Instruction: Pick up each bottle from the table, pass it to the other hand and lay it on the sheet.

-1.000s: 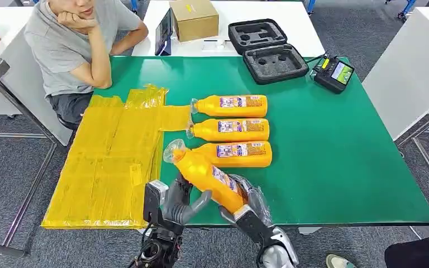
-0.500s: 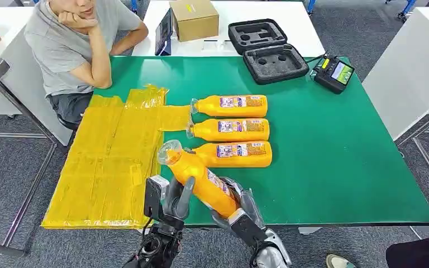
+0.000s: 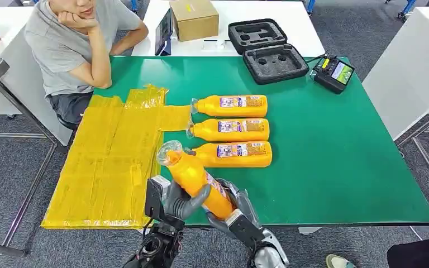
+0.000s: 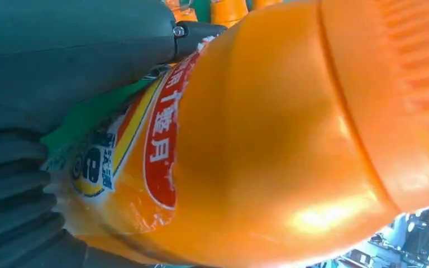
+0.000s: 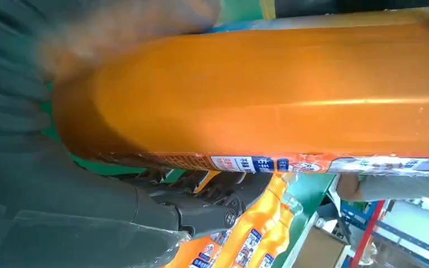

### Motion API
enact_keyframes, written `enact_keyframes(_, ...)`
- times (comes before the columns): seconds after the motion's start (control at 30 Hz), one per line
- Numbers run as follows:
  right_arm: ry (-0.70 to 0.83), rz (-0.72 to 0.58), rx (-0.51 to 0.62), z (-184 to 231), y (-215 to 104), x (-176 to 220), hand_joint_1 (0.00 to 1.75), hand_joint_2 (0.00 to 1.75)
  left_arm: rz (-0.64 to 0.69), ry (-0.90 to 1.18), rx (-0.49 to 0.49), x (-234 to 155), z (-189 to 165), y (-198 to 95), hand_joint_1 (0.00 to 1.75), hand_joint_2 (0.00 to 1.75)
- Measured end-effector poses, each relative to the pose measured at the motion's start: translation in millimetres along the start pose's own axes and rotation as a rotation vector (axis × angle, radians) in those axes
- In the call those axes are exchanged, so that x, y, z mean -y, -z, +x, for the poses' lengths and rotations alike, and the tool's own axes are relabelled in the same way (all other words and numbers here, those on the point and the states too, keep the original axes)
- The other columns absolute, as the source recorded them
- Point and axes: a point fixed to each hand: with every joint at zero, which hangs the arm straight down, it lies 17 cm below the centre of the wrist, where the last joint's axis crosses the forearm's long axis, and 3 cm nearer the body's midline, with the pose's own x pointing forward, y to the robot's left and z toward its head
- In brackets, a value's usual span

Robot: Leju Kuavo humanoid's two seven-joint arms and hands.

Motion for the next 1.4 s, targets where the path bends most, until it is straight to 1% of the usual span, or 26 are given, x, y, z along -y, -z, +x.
enact_keyframes(0.37, 0.040, 0.007, -0.004, 0, -1, -1, 1.73, 1.75, -0.007, 0.016, 0.014, 4, 1, -2, 0.00, 1.75)
enact_keyframes(0.47, 0.048, 0.012, -0.002, 0, 1, -2, 1.54, 1.75, -0.001, 0.020, 0.019, 3, 1, -2, 0.00, 1.75)
enact_keyframes(0.5, 0.049, 0.016, 0.000, 1, 1, -3, 1.55, 1.75, 0.002, 0.023, 0.022, 2, 2, -2, 0.00, 1.75)
enact_keyframes(0.57, 0.050, 0.021, 0.003, 1, 3, -4, 1.54, 1.75, 0.006, 0.029, 0.026, 1, 2, -2, 0.02, 1.75)
enact_keyframes(0.6, 0.050, 0.024, 0.005, 2, 4, -5, 1.57, 1.75, 0.006, 0.032, 0.029, 1, 2, -2, 0.54, 1.75)
enact_keyframes(0.63, 0.052, 0.029, 0.006, 2, 4, -6, 1.52, 1.75, 0.006, 0.036, 0.031, 1, 3, -2, 1.08, 1.75)
enact_keyframes(0.67, 0.051, 0.030, 0.007, 2, 5, -6, 1.52, 1.75, 0.006, 0.037, 0.032, 1, 3, -2, 1.59, 1.75)
enact_keyframes(0.7, 0.051, 0.033, 0.008, 2, 5, -6, 1.50, 1.75, 0.008, 0.038, 0.033, 1, 3, -2, 1.68, 1.75)
enact_keyframes(0.73, 0.051, 0.034, 0.008, 2, 6, -7, 1.52, 1.75, 0.008, 0.038, 0.033, 1, 3, -2, 1.69, 1.75)
enact_keyframes(0.77, 0.051, 0.036, 0.008, 2, 6, -7, 1.52, 1.75, 0.008, 0.039, 0.035, 1, 3, -2, 1.66, 1.75)
enact_keyframes(0.87, 0.050, 0.039, 0.007, 2, 6, -8, 1.52, 1.75, 0.008, 0.039, 0.036, 1, 4, -2, 1.66, 1.75)
enact_keyframes(0.9, 0.050, 0.039, 0.006, 1, 6, -8, 1.47, 1.75, 0.008, 0.039, 0.036, 1, 4, -2, 1.71, 1.75)
enact_keyframes(0.93, 0.049, 0.039, 0.007, 1, 6, -8, 1.47, 1.75, 0.008, 0.039, 0.036, 1, 4, -2, 1.75, 1.75)
enact_keyframes(1.03, 0.050, 0.042, 0.008, 2, 6, -9, 1.38, 1.75, 0.009, 0.039, 0.038, 0, 4, -2, 1.75, 1.75)
enact_keyframes(1.07, 0.050, 0.043, 0.009, 2, 6, -9, 0.99, 1.75, 0.008, 0.039, 0.038, 0, 4, -2, 1.75, 1.75)
enact_keyframes(1.1, 0.049, 0.044, 0.009, 2, 6, -9, 0.75, 1.75, 0.008, 0.039, 0.039, 0, 4, -2, 1.75, 1.75)
enact_keyframes(1.17, 0.049, 0.046, 0.010, 3, 6, -10, 0.82, 1.75, 0.006, 0.037, 0.039, 1, 4, -1, 1.75, 1.75)
enact_keyframes(1.27, 0.049, 0.047, 0.011, 3, 6, -11, 0.82, 1.75, -0.002, 0.018, 0.024, 2, 3, -1, 1.75, 1.75)
enact_keyframes(1.3, 0.048, 0.048, 0.011, 3, 6, -11, 0.73, 1.75, -0.006, 0.010, 0.017, 3, 2, -1, 1.75, 1.75)
enact_keyframes(1.33, 0.048, 0.048, 0.011, 3, 6, -11, 0.19, 1.75, -0.009, 0.004, 0.013, 4, 1, 0, 1.75, 1.75)
enact_keyframes(1.37, 0.049, 0.048, 0.011, 3, 6, -11, 0.00, 1.75, -0.011, 0.002, 0.011, 4, 1, 0, 1.75, 1.75)
enact_keyframes(1.4, 0.049, 0.048, 0.011, 3, 6, -11, 0.00, 1.75, -0.015, -0.004, 0.007, 5, 1, 0, 1.75, 1.75)
